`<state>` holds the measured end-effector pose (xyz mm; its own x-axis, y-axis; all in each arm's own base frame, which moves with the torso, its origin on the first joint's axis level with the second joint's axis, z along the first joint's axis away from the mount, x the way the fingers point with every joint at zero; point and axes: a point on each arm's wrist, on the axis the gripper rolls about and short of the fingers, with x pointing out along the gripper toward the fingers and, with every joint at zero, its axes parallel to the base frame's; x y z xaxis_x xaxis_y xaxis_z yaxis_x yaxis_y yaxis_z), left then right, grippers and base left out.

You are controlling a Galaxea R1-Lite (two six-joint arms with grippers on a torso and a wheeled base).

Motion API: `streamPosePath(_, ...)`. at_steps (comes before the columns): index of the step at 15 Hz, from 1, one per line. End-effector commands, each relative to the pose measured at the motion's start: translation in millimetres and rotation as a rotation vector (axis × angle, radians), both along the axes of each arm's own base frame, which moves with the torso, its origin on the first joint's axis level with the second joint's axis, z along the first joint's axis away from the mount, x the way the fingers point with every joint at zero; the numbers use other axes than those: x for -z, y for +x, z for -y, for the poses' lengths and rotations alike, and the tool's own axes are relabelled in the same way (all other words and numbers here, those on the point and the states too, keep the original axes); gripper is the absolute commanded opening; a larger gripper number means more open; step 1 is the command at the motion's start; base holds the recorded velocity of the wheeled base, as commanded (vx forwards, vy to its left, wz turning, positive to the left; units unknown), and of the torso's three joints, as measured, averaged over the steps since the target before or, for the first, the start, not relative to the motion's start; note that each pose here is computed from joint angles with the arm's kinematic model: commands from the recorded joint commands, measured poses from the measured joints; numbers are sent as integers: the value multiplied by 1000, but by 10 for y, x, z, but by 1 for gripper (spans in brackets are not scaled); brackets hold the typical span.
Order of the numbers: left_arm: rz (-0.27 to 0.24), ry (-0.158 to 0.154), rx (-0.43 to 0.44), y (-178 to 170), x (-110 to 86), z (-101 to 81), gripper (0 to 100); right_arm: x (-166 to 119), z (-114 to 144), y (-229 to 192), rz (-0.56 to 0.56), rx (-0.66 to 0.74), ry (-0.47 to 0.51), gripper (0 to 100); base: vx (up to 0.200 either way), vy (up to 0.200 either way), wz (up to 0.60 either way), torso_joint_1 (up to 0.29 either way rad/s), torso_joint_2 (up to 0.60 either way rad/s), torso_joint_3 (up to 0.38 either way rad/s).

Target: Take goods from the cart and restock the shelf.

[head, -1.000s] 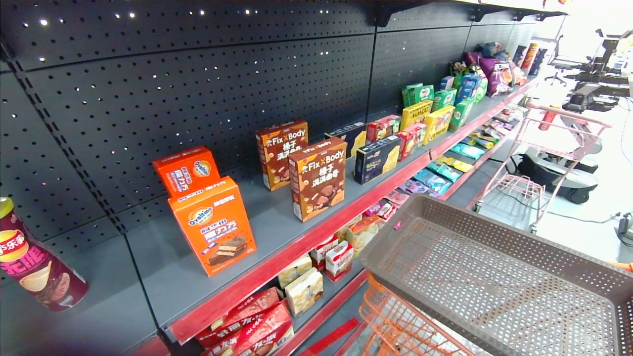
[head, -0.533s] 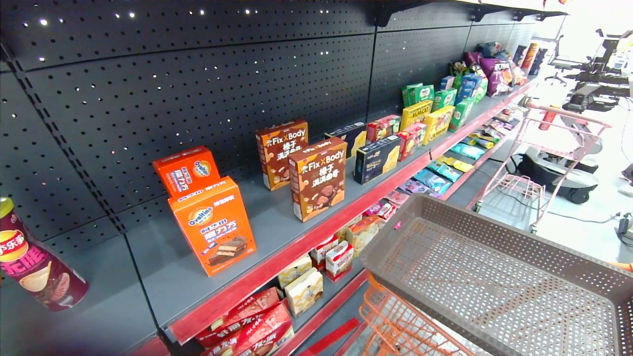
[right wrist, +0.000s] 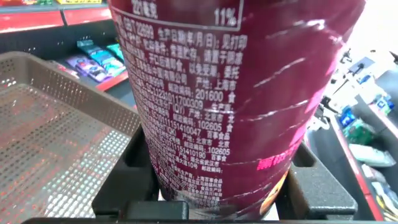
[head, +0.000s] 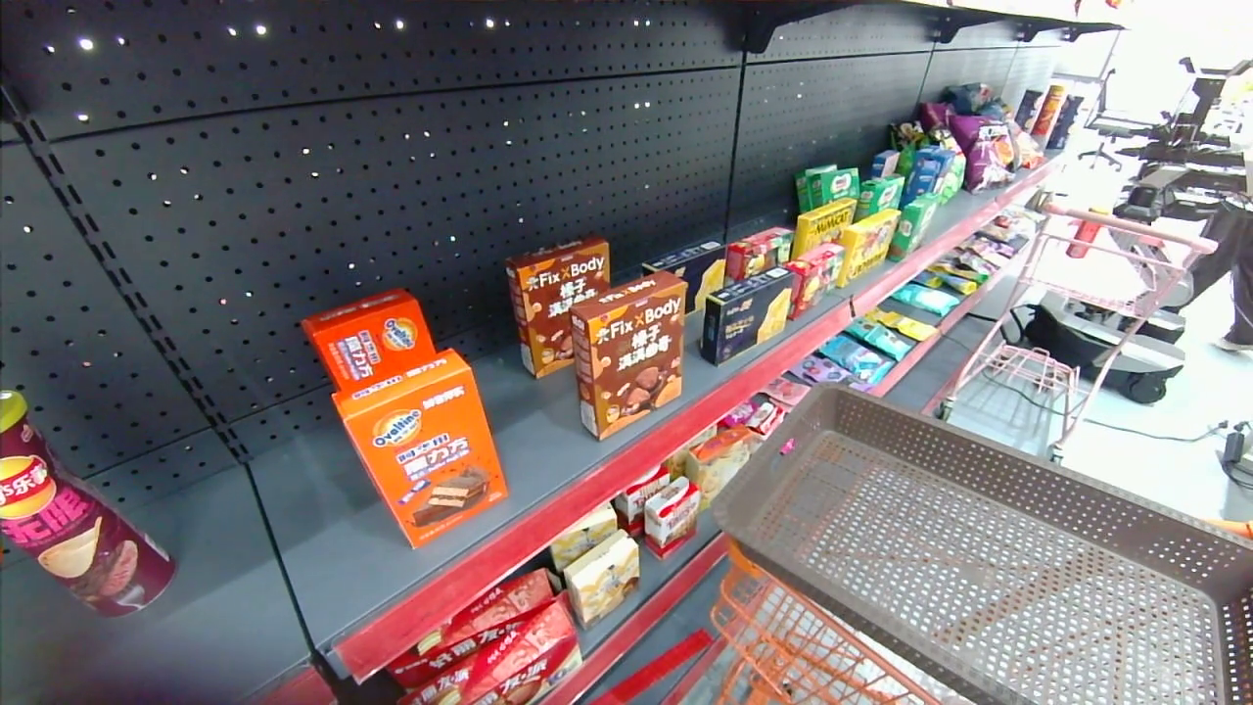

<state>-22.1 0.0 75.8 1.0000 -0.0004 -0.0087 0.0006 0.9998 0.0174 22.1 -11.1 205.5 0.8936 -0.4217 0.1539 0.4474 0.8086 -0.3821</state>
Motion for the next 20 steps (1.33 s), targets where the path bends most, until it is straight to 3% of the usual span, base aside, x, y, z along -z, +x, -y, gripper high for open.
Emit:
streamPosePath(1,0,3,-2,0,1,0,100,-9,-97,-120,40,1,-32,0,0,0,0,0,0,0)
streamPosePath(4,0,-5,-7,0,1,-1,100,15,-122,-150,44,-7,-35,0,0,0,0,0,0,0)
streamPosePath(6,1,-31,-8,-1,-3,-2,100,37,-126,-154,41,-8,-33,0,0,0,0,0,0,0)
streamPosePath(9,1,-30,-8,-1,-3,-2,100,80,-136,-165,39,-13,-33,0,-200,0,0,7,4,2)
streamPosePath(12,1,-27,-8,-1,-3,-2,100,84,-138,-166,39,-19,-33,0,-200,0,600,6,1,4)
streamPosePath(15,1,-27,-7,-1,-3,-1,100,90,-140,-164,35,-43,-33,0,0,0,600,-4,2,-1)
streamPosePath(20,1,-27,-7,-1,-3,-1,100,106,-137,-158,30,-48,-30,0,0,0,0,0,0,0)
